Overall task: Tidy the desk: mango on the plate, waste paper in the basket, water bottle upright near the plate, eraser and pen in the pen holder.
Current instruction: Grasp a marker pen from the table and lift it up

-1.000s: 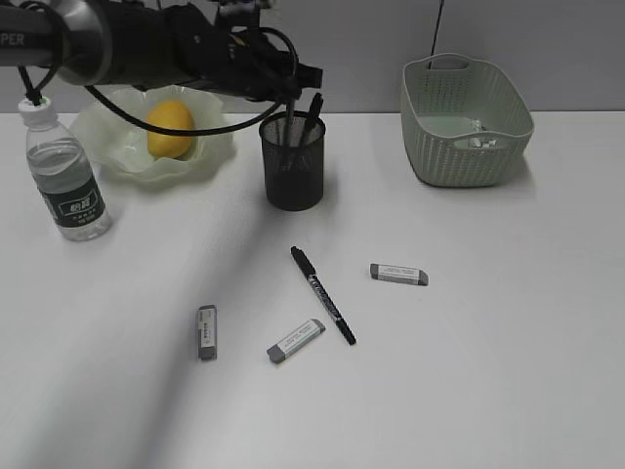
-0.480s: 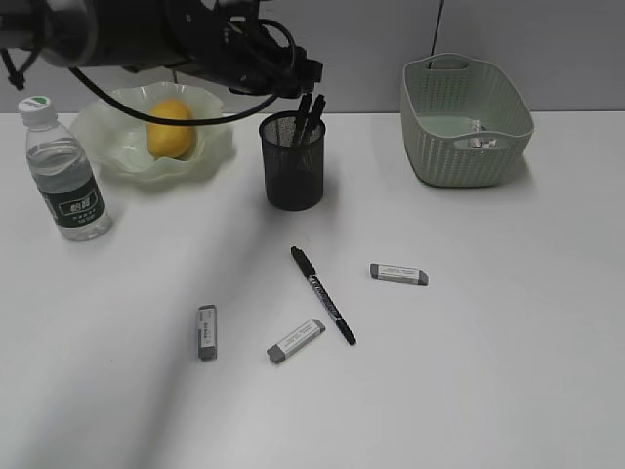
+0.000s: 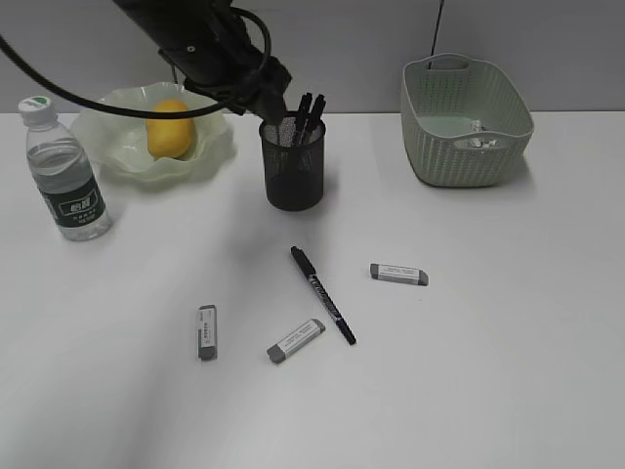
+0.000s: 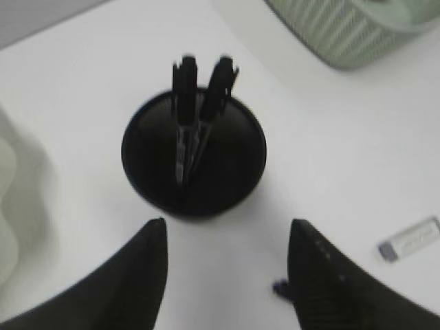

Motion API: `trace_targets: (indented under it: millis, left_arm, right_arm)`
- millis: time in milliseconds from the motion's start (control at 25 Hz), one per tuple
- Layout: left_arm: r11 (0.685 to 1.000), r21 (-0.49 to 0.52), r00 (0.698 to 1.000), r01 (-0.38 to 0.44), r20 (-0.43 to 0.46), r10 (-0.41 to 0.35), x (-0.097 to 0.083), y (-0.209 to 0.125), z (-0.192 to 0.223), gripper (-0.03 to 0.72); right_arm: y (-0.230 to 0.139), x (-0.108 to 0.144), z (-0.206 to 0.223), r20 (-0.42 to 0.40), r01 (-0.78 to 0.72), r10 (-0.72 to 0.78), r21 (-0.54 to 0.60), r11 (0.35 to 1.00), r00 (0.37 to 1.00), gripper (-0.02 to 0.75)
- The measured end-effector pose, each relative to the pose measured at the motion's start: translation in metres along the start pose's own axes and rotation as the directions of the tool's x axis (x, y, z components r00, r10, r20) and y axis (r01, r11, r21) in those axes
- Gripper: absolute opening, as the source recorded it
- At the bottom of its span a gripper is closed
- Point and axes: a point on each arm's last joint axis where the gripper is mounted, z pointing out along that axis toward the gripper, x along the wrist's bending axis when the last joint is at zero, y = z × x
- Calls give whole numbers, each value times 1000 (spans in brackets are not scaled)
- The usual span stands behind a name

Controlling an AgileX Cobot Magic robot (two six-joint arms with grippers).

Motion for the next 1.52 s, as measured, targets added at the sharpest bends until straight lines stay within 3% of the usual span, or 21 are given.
trace_targets:
  millis: [320,440,680,880,1080,1280,1520]
  left_arm:
    - [968,244,997,-60,-29,69,1,-18,-49,428]
    - [955,296,999,-26,-35,38,9,-24,-59,428]
    - [936,335,993,103,-89,-77,45,-53,-81,428]
    - [952,225,974,208,-140,-179,63,-84,-125,428]
    - [960,91,951,263,-190,-242,61,-124,-164,428]
    - [969,-72,944,235,-221,-246,37,-165,-201,428]
    - [954,-190,934,232,-229,-273,4,-228,-229,428]
  right_arm:
    - [0,0,0,0,0,0,-1,1000,1000,428]
    - [0,0,0,0,0,0,-1,1000,1000,428]
    - [0,0,0,0,0,0,-2,1000,1000,428]
    - [0,0,0,0,0,0,-3,1000,1000,428]
    - [0,0,0,0,0,0,-4,1000,1000,428]
    - [1,0,0,0,0,0,-6,1000,1000,428]
    - [1,0,0,-1,-1,1,-6,1000,1000,428]
